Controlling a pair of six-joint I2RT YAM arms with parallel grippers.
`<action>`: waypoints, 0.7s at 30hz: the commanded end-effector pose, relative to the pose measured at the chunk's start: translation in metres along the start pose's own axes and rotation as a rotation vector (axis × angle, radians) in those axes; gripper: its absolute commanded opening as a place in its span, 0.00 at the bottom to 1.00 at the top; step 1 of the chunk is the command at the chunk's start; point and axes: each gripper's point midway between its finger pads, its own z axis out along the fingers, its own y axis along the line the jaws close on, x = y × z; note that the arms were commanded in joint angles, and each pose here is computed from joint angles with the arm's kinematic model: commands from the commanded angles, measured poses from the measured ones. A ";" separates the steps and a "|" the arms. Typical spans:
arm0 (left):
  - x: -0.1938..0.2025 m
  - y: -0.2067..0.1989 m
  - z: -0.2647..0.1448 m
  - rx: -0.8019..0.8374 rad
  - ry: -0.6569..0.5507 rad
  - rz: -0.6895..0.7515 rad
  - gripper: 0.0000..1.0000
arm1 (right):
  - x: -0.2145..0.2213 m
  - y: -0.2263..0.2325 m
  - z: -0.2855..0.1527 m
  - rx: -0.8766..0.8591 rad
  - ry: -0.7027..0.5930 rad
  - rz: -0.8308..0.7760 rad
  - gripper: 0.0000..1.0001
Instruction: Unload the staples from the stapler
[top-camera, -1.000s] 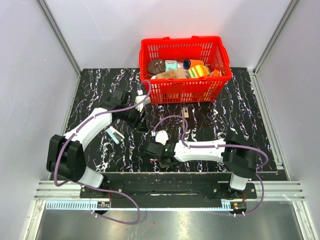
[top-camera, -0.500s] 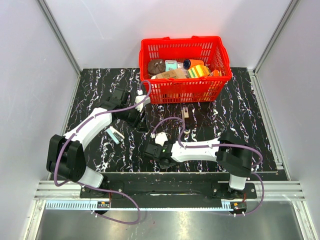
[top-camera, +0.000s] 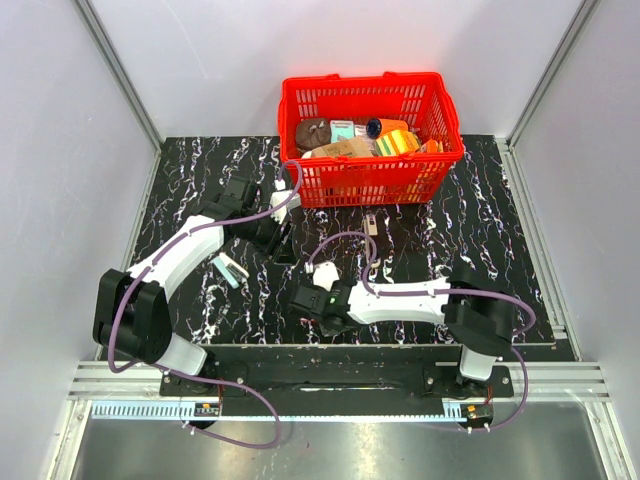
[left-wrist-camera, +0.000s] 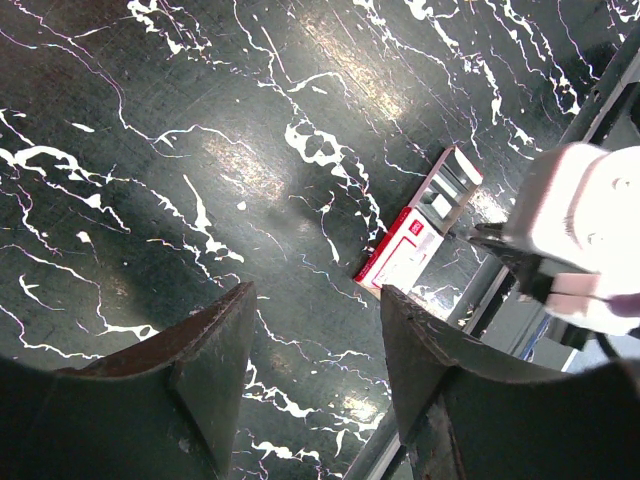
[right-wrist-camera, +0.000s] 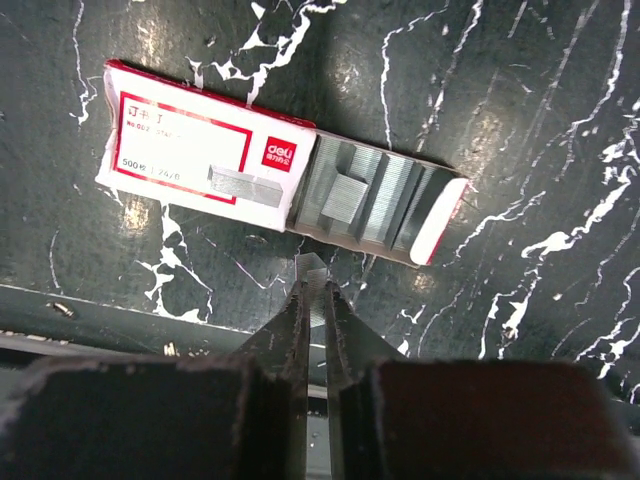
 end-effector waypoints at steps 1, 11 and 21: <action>-0.007 0.000 -0.003 0.000 -0.037 0.028 0.57 | -0.018 -0.009 -0.021 0.001 -0.085 0.069 0.06; -0.003 0.003 -0.001 -0.008 -0.029 0.033 0.57 | -0.029 -0.055 -0.025 0.254 -0.169 0.111 0.04; -0.002 0.002 -0.001 -0.004 -0.029 0.039 0.57 | -0.037 -0.058 -0.018 0.326 -0.173 0.098 0.06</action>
